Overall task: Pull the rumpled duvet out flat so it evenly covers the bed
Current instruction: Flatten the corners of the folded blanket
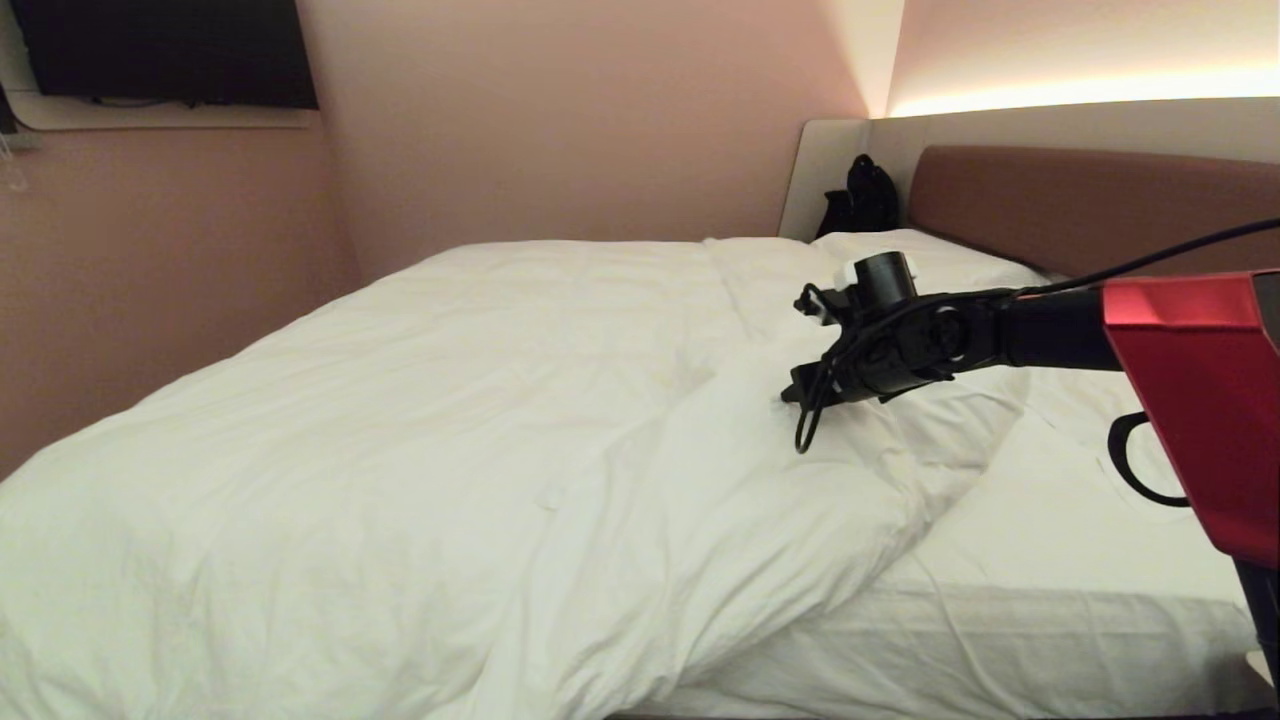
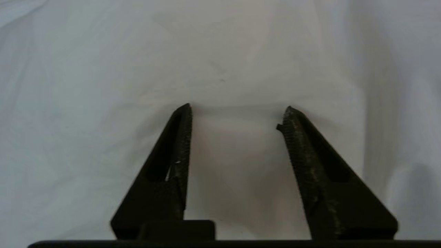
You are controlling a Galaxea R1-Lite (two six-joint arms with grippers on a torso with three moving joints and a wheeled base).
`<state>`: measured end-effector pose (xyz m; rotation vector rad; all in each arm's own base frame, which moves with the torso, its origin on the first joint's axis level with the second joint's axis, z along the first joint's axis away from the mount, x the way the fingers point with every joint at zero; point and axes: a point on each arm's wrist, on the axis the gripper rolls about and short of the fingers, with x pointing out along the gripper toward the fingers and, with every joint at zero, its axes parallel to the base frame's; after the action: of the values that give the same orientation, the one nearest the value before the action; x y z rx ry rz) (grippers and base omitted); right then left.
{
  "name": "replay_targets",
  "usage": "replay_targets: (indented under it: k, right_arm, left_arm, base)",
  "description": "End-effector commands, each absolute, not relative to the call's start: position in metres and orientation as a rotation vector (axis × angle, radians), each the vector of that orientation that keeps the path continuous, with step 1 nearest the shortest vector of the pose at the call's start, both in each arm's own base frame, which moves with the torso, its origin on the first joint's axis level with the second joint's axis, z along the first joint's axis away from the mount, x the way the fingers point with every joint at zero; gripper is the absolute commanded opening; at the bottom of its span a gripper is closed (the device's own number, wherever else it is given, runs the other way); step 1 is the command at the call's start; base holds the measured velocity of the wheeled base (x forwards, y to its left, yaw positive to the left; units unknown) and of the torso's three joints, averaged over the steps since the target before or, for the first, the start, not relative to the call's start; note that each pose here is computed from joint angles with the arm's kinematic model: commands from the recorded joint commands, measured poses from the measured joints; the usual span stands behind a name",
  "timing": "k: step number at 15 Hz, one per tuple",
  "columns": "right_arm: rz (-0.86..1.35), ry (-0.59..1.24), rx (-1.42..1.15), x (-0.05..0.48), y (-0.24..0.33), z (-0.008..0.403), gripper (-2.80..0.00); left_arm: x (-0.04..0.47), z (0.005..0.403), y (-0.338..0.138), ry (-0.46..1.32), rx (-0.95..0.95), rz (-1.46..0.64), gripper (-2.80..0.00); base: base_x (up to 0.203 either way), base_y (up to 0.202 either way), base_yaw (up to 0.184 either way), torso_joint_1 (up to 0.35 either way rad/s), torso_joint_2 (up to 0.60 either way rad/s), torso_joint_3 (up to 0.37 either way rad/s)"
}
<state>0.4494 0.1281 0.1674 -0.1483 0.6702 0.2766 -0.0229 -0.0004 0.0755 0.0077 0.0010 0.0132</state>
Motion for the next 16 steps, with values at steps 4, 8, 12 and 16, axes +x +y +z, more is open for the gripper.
replay_targets:
  k: [4,8,12,16]
  right_arm:
    - [0.295,0.728,-0.178,0.45,0.136,0.145,0.0]
    - [0.294,0.792,-0.185,0.458,0.137,0.114,0.0]
    - [0.294,0.827,-0.189,0.466,0.14,0.085,0.0]
    - [0.293,0.846,-0.191,0.471,0.141,0.065,0.0]
  left_arm:
    - [-0.023,0.075,0.0,0.002,0.008,0.014,-2.8]
    - [-0.023,0.075,0.0,0.003,0.008,0.014,-2.8]
    - [-0.023,0.075,0.0,0.003,0.008,0.014,-2.8]
    - [-0.023,0.075,0.0,0.002,0.008,0.014,-2.8]
  base:
    - [0.0,0.0,0.0,0.0,0.0,0.0]
    - [0.0,0.0,0.0,0.0,0.0,0.0]
    - [0.0,0.0,0.0,0.0,0.0,0.0]
    - [0.0,0.0,0.0,0.0,0.0,0.0]
